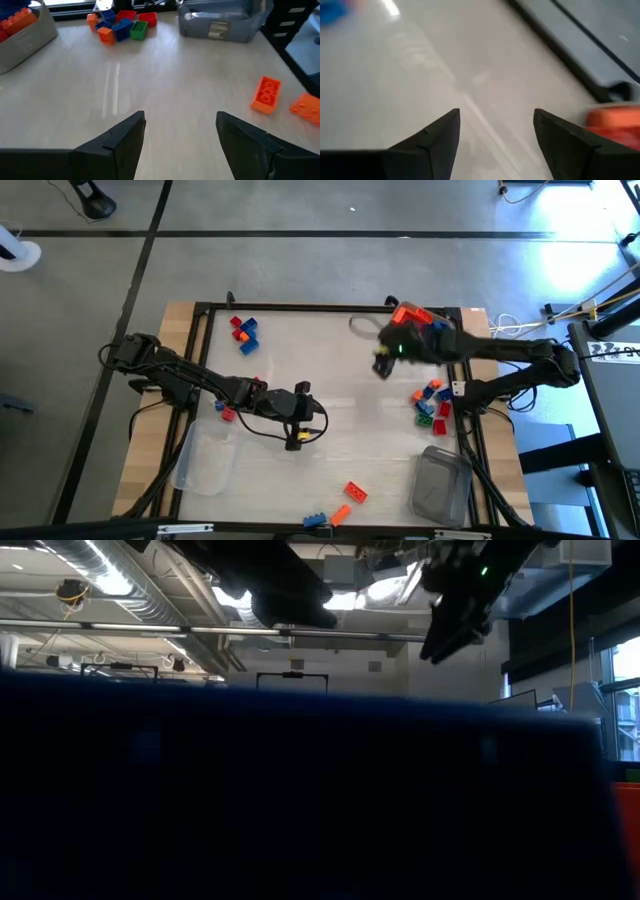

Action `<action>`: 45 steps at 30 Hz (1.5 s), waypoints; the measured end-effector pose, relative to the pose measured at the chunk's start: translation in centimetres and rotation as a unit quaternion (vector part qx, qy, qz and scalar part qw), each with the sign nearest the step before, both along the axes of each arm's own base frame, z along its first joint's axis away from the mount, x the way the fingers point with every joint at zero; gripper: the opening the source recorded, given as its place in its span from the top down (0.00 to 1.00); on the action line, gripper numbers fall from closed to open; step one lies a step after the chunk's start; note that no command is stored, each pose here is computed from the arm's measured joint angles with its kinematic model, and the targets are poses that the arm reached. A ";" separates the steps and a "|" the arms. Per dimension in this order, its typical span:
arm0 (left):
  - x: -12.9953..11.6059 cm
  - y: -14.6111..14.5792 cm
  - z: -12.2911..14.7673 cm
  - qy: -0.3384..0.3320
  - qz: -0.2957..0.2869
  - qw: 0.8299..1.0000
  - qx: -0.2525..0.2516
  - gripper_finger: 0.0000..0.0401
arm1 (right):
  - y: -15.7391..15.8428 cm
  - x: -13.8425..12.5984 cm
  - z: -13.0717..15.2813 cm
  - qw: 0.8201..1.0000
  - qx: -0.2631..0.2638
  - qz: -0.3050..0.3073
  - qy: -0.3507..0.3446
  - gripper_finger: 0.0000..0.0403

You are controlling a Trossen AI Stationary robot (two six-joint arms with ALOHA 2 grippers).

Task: Sort blocks by size
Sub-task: Put the orange game piece into the gray bin

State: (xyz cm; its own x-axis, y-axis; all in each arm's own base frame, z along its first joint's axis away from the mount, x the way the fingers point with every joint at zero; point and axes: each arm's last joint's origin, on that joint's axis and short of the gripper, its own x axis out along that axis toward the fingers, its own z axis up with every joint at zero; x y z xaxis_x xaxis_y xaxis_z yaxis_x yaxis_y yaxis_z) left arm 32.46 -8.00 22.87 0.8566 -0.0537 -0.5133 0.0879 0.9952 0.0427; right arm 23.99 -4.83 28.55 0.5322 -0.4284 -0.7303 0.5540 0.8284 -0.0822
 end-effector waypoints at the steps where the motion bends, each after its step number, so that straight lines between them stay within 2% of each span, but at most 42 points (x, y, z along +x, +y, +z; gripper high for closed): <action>1: 0.0 -0.2 0.1 -0.004 -0.003 1.000 -0.003 0.42 | 1.3 0.2 0.0 1.000 0.003 0.022 -0.002 0.38; 5: -0.1 -1.6 0.5 -0.028 -0.017 0.999 -0.019 0.42 | 6.2 0.6 -0.7 0.995 0.022 0.098 -0.022 0.38; 9: 0.2 -3.4 0.1 -0.051 -0.040 0.997 -0.029 0.42 | 10.8 -0.2 -1.7 0.987 0.026 0.152 -0.032 0.38; 14: 1.0 -5.2 -1.4 -0.071 -0.061 0.995 -0.036 0.42 | 15.6 -1.9 -4.2 0.978 0.030 0.191 -0.083 0.38; 20: 2.0 -6.0 -3.2 -0.081 -0.064 0.993 -0.052 0.42 | 19.3 -4.5 -6.6 0.963 0.057 0.217 -0.149 0.38; 24: 2.8 -6.3 -5.0 -0.071 -0.075 0.993 -0.052 0.42 | 20.6 -5.7 -7.5 0.953 0.048 0.224 -0.197 0.38; 30: 4.5 -7.1 -7.9 -0.043 -0.102 0.994 -0.015 0.42 | 21.4 -6.7 -8.0 0.949 0.026 0.216 -0.227 0.38; 38: 7.4 -7.6 -10.4 -0.026 -0.148 0.989 -0.015 0.42 | 21.7 -6.3 -9.1 0.954 0.000 0.211 -0.212 0.38; 45: 9.4 -8.5 -10.9 -0.032 -0.183 0.982 -0.033 0.42 | 21.7 -6.2 -9.4 0.955 -0.007 0.209 -0.209 0.38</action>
State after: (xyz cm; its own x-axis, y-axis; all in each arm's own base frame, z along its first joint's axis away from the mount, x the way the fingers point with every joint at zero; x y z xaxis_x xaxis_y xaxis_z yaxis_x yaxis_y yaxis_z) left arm 41.86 -16.46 11.93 0.8041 -0.3957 -0.4436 0.4395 0.8982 -0.0045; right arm 17.77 16.91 19.17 0.9024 -0.1229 -0.4130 0.1620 0.9849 0.0610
